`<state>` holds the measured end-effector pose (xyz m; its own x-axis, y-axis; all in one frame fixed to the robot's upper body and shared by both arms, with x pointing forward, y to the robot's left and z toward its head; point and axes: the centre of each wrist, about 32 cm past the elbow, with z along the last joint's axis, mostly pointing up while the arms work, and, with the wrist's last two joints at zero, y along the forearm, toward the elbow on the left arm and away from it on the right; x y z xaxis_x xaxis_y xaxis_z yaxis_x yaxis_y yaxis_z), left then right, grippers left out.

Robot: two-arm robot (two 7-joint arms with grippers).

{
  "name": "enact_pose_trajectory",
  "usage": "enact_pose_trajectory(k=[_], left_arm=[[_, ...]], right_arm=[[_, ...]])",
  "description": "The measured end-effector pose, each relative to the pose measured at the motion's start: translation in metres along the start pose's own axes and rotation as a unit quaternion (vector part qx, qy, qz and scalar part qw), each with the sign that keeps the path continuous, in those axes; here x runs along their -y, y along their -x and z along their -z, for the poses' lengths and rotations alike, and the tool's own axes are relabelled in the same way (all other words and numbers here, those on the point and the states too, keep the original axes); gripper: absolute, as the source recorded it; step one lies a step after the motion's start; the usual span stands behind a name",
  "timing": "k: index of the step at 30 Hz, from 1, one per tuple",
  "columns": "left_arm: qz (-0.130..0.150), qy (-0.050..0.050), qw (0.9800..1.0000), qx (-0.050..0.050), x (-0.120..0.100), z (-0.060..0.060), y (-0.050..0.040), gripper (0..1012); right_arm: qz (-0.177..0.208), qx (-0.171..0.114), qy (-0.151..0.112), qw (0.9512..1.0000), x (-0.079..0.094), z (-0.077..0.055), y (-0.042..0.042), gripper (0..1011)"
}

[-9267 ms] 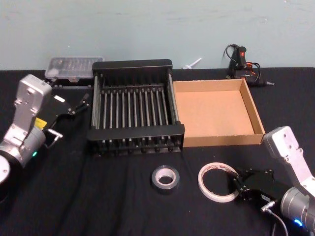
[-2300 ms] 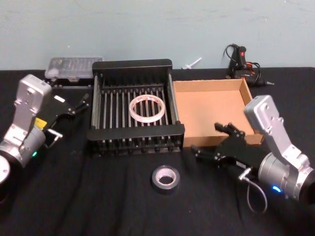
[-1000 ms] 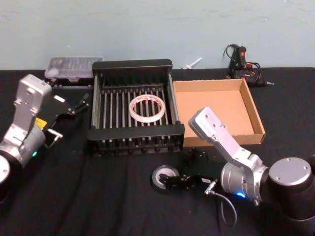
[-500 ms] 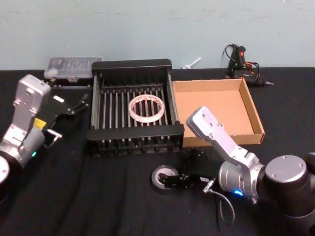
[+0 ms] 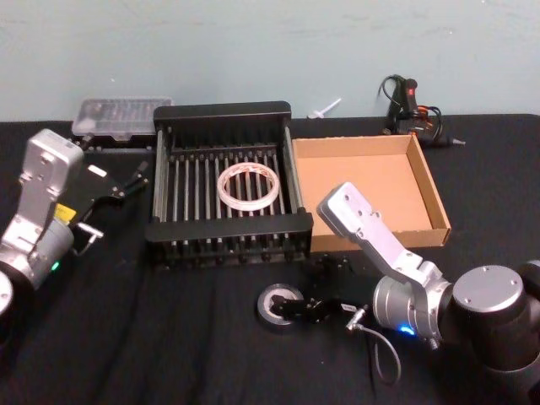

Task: Pick up the white tape and place it into the black box , Pick up the silver tape and place it into the brown box.

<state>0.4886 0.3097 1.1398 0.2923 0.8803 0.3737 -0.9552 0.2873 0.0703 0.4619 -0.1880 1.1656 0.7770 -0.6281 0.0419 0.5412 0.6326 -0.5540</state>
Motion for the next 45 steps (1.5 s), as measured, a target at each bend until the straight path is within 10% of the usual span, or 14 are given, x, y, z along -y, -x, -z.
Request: enact_pose_trajectory(k=[26,45], left_arm=[[0.000,0.000,1.0000,0.000,0.000,0.000,0.0000,1001],[0.000,0.000,1.0000,0.000,0.000,0.000,0.0000,1001]], right_arm=[[0.000,0.000,-0.001,1.0000,0.000,0.000,0.0002,150],[-0.007,0.008,-0.047,0.9988,0.016,0.002,-0.0030,143]])
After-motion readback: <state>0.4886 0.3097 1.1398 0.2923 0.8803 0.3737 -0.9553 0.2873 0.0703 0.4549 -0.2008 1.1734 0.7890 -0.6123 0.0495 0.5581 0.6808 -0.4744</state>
